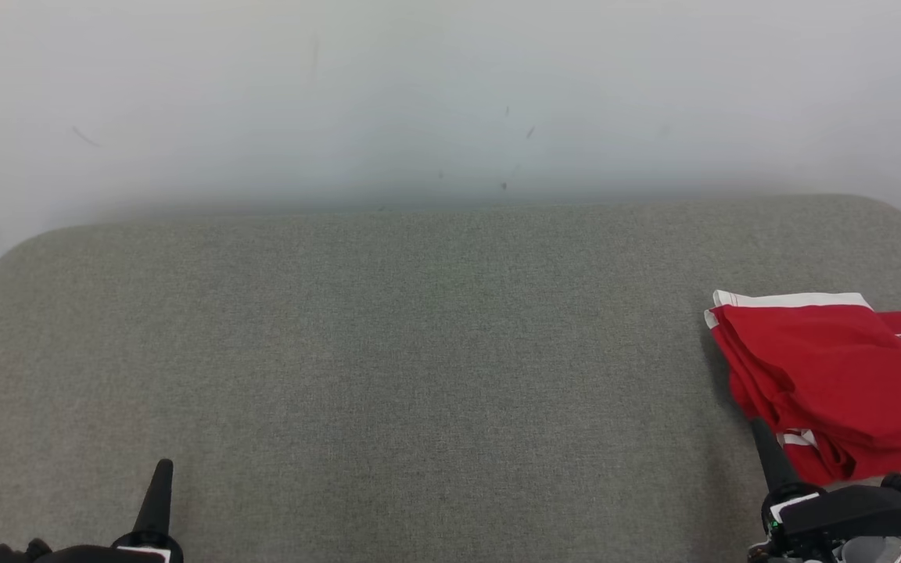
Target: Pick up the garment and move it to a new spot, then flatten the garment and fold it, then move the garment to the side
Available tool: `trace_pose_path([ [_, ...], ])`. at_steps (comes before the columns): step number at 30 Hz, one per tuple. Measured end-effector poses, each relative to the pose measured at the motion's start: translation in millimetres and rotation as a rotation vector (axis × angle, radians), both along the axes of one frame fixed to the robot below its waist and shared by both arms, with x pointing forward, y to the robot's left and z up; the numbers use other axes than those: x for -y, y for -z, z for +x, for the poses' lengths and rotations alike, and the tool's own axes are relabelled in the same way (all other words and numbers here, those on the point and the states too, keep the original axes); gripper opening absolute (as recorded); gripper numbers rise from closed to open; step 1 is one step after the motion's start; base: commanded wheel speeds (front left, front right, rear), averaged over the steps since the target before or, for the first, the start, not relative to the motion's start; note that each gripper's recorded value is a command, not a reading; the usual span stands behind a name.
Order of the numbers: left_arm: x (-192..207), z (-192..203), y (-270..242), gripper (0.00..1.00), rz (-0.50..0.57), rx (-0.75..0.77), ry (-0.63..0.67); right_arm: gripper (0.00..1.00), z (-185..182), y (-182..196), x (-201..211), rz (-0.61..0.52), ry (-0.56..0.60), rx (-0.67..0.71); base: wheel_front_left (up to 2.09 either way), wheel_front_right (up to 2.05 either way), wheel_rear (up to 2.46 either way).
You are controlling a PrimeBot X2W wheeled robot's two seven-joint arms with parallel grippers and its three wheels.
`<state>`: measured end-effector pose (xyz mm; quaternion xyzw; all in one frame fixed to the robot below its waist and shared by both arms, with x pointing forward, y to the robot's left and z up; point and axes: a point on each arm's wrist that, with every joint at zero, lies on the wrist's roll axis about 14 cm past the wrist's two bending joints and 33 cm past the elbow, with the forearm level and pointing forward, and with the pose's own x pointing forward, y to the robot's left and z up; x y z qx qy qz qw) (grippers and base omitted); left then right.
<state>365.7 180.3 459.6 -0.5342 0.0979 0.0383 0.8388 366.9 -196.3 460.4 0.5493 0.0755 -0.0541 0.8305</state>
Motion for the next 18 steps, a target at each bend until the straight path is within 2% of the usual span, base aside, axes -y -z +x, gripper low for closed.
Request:
trace_pose_path([
  [18, -6.3, 8.9, -11.3, 0.0, -0.264, 0.056, -0.05, 0.0, 5.5, -8.9, 5.8, 0.248, 0.046, 0.05, 0.0, 0.0, 0.0],
])
